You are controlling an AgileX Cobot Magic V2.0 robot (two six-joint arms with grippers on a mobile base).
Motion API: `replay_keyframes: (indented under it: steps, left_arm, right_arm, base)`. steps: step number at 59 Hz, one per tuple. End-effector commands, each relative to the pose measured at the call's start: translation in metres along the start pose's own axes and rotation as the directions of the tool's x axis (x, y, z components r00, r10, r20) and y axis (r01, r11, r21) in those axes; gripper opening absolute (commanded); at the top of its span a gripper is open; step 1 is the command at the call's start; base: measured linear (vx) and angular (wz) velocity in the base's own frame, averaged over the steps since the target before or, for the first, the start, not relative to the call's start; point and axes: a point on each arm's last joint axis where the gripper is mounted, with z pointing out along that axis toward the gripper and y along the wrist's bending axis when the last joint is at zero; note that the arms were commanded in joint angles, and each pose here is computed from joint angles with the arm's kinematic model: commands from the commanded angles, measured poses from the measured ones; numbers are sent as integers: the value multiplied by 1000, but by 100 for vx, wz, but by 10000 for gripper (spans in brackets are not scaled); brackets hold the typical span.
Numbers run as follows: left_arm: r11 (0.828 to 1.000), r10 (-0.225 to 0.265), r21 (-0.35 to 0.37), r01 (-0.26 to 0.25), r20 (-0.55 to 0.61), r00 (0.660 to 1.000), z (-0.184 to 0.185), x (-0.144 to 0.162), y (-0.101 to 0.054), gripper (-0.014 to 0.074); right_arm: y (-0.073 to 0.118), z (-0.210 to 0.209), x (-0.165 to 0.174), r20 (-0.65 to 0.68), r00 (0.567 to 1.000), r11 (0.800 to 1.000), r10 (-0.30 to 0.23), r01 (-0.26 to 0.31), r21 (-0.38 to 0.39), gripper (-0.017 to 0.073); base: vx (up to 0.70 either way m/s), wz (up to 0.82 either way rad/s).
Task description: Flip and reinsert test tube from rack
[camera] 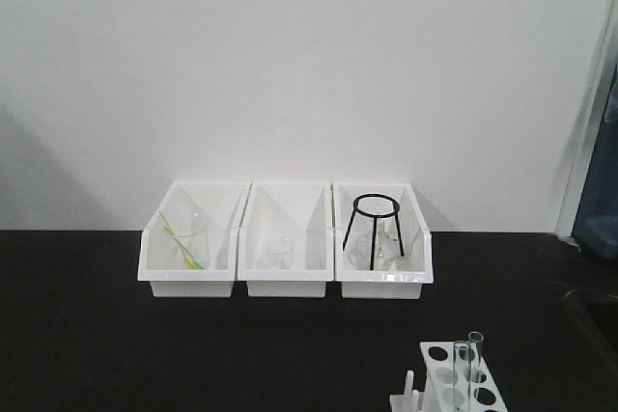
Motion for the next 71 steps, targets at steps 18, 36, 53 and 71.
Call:
replay_keyframes:
  steps: [18, 36, 53, 71]
  left_arm:
    - [1000, -3, 23, 1, 97, 995, -1, -8, -2, -6]
    - [1000, -3, 23, 1, 97, 995, -1, -8, -2, -6]
    - [1000, -3, 23, 1, 97, 995, -1, -8, -2, -6]
    - [1000, -3, 23, 1, 97, 995, -1, -8, -2, -6]
  right_arm:
    - [3, 16, -19, 122, 992, 1000, 10, -6, -31, 543]
    - [44, 51, -13, 155, 987, 959, -43, 84, -271, 540]
    - [62, 102, -15, 118, 993, 949, -21, 57, -311, 540]
    - [72, 145, -16, 63, 998, 948, -8, 27, -317, 536]
  base:
    - [0, 0]
    - [0, 0]
    - [0, 0]
    - [0, 0]
